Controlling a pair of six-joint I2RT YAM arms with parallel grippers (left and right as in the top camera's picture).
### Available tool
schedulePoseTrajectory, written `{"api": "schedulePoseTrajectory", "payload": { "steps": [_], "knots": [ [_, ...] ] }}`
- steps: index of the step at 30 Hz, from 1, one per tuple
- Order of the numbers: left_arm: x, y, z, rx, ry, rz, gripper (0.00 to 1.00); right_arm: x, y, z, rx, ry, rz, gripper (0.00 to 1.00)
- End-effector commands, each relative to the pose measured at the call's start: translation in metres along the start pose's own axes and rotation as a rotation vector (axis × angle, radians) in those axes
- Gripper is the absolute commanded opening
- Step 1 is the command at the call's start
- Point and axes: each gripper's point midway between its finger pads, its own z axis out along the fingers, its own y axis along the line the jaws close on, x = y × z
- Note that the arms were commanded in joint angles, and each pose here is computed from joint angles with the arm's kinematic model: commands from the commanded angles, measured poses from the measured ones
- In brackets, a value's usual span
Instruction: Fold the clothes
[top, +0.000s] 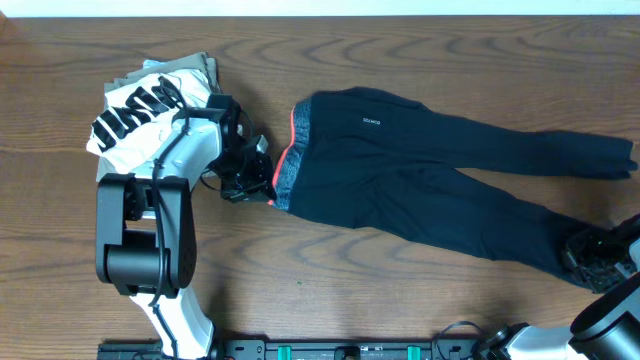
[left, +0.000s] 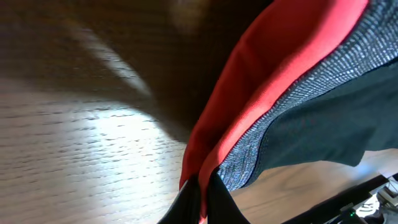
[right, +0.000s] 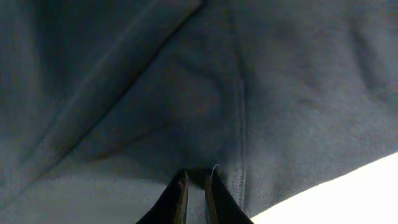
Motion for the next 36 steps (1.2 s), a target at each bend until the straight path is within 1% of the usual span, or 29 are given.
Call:
{"api": "schedulePoseTrajectory", "payload": {
  "steps": [1, 5, 9, 13, 19, 22, 25, 28, 33, 36],
  "knots": [
    [0.001, 0.008, -0.003, -0.023, -0.007, -0.016, 0.06, -0.004, -0.015, 0.026, 0.071, 0.016, 0.043, 0.11],
    [-0.003, 0.015, -0.005, -0.049, -0.026, -0.066, 0.06, -0.015, -0.013, 0.048, 0.068, 0.029, 0.044, 0.12],
    [-0.007, 0.015, -0.006, -0.045, -0.042, -0.08, 0.06, -0.027, -0.006, 0.054, 0.051, 0.048, 0.027, 0.11],
    [-0.007, 0.015, -0.006, -0.045, -0.042, -0.08, 0.06, -0.033, 0.0, 0.051, 0.031, 0.052, 0.016, 0.11],
    [-0.005, 0.014, -0.006, -0.039, -0.034, -0.091, 0.06, -0.026, 0.005, 0.046, 0.008, 0.097, 0.02, 0.24],
    [-0.004, 0.011, -0.006, -0.021, -0.027, -0.091, 0.06, -0.019, 0.016, 0.042, -0.06, 0.14, 0.014, 0.28],
    [-0.004, 0.011, -0.006, -0.021, -0.029, -0.088, 0.06, -0.018, 0.024, 0.03, -0.099, 0.156, 0.004, 0.31],
    [-0.004, 0.011, -0.006, -0.021, -0.029, -0.083, 0.06, -0.025, 0.028, 0.01, -0.107, 0.131, -0.016, 0.33],
    [-0.004, 0.011, -0.007, -0.02, -0.032, -0.081, 0.06, -0.035, 0.033, -0.038, -0.128, 0.041, -0.034, 0.34],
    [-0.005, 0.01, -0.008, -0.019, -0.039, -0.078, 0.06, -0.036, 0.021, -0.058, -0.096, -0.008, 0.009, 0.37]
  ]
}}
